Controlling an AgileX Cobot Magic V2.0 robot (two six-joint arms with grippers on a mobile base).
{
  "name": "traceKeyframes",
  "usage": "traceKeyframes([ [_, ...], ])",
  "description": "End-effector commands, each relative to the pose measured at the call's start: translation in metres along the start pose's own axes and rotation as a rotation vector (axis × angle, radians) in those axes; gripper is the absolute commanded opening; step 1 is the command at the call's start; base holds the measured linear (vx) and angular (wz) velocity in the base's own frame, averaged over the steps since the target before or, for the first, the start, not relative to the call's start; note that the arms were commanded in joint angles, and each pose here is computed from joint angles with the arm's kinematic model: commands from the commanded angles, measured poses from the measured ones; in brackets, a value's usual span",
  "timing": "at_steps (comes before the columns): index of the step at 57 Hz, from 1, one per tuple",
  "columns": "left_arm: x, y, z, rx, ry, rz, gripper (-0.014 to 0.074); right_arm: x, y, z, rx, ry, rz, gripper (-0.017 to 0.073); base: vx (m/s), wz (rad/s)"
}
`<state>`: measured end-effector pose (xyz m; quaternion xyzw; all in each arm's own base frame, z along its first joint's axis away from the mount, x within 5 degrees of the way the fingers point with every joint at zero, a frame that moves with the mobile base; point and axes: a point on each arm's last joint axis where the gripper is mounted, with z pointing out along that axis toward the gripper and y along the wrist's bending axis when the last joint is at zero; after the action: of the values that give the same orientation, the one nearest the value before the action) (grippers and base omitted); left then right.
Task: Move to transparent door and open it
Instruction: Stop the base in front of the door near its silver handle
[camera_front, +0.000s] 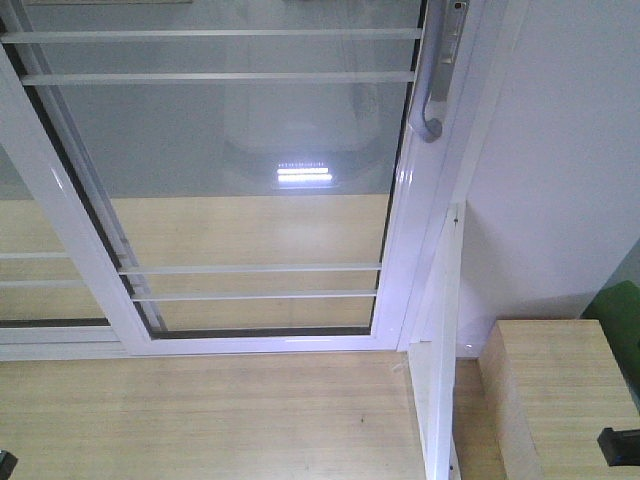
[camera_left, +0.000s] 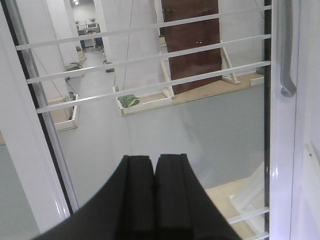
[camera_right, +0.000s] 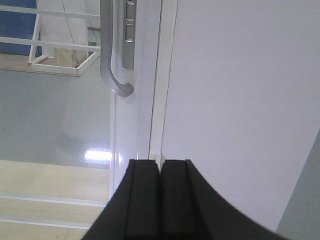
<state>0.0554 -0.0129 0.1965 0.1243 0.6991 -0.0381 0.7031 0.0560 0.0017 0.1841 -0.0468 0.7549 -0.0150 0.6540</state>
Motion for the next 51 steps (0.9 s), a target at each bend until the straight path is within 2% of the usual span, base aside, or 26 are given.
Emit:
traceKeyframes([
  [1, -0.0025, 0.0002, 0.0001, -0.008, -0.070, -0.011, -0.0006, -0.0076, -0.0006, -0.0013, 0.010, -0.098, -0.010, 0.0001, 0.12, 0.04],
  [34, -0.0025, 0.0002, 0.0001, -0.008, -0.070, -0.011, -0.0006, -0.0075, -0.0005, -0.0013, 0.009, -0.097, -0.010, 0.0001, 0.10, 0.05],
  [51, 0.0006, -0.0001, 0.0017, -0.005, -0.029, -0.011, -0.0006, -0.0069, -0.0004, -0.0005, 0.007, -0.085, -0.010, 0.0001, 0.01, -0.03],
])
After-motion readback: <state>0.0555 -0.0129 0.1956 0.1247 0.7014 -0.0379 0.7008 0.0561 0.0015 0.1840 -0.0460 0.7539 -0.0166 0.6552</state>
